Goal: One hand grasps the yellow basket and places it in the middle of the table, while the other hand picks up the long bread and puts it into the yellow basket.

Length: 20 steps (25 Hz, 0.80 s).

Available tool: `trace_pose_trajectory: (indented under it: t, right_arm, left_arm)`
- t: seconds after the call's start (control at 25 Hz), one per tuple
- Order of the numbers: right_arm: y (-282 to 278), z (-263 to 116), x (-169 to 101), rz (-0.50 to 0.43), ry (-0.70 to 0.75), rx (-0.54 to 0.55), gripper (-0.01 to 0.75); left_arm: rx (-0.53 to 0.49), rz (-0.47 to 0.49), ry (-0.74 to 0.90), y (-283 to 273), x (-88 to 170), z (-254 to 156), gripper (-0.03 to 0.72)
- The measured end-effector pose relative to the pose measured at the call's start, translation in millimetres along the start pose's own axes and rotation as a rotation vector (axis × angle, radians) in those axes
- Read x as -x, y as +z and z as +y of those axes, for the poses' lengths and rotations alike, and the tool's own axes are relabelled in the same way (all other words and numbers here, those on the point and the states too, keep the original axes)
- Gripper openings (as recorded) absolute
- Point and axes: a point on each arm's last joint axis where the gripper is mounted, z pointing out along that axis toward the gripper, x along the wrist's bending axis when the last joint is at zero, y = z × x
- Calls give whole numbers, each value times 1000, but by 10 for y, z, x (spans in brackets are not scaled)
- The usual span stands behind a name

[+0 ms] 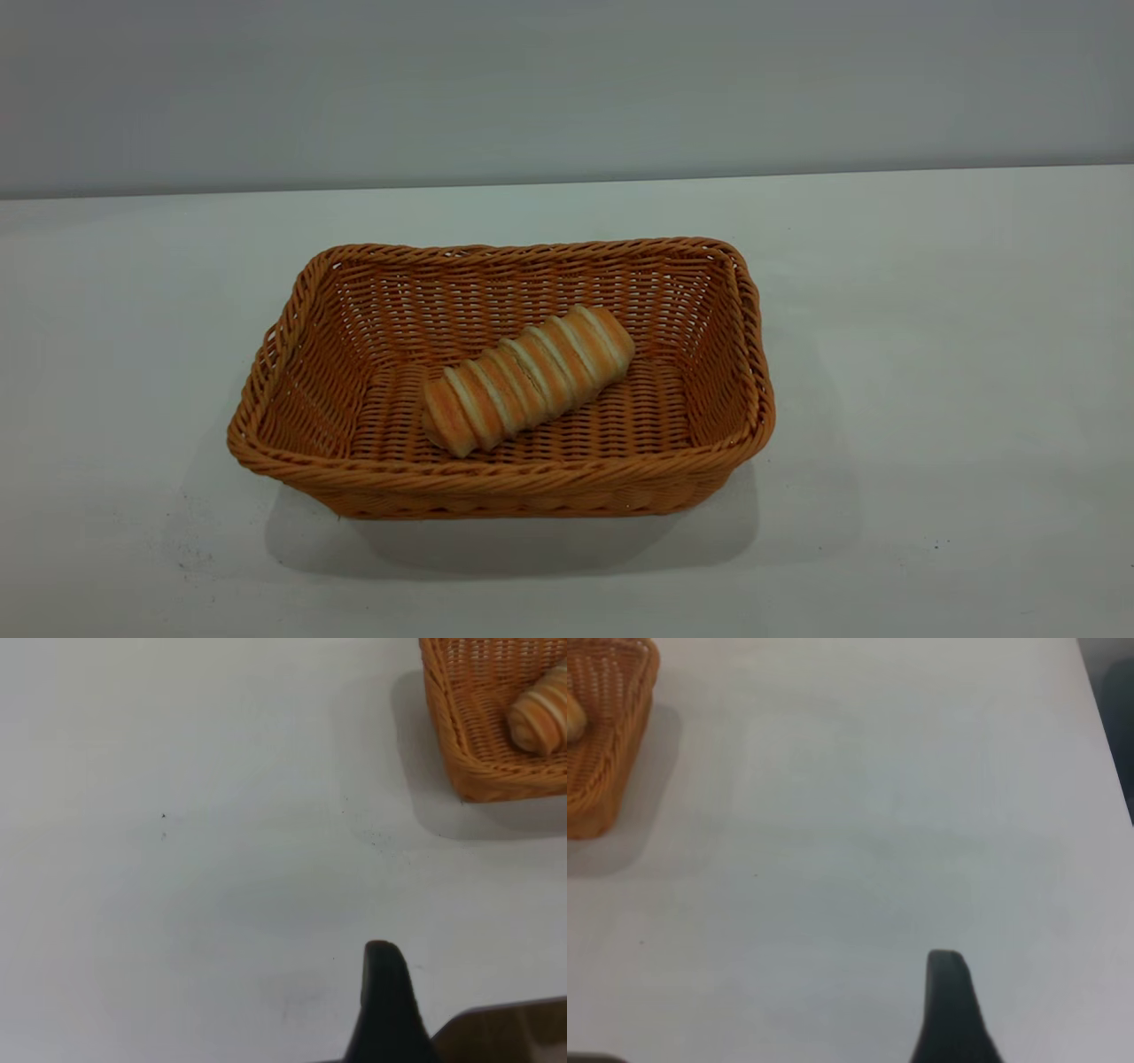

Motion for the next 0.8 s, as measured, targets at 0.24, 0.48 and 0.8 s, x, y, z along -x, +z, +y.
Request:
trace_pose_trajectory:
  t: [0.24, 0.48, 0.8]
  right_arm:
    - [-1, -1, 2, 22, -14, 1, 548]
    - [-1, -1, 4, 37, -22, 2, 548]
    - [-1, -1, 4, 37, -22, 2, 548]
  left_arm:
    - [0, -12, 9, -1, -2, -1, 561]
    - [2, -58, 45, -5, -12, -4, 561]
    - [2, -58, 45, -5, -12, -4, 561]
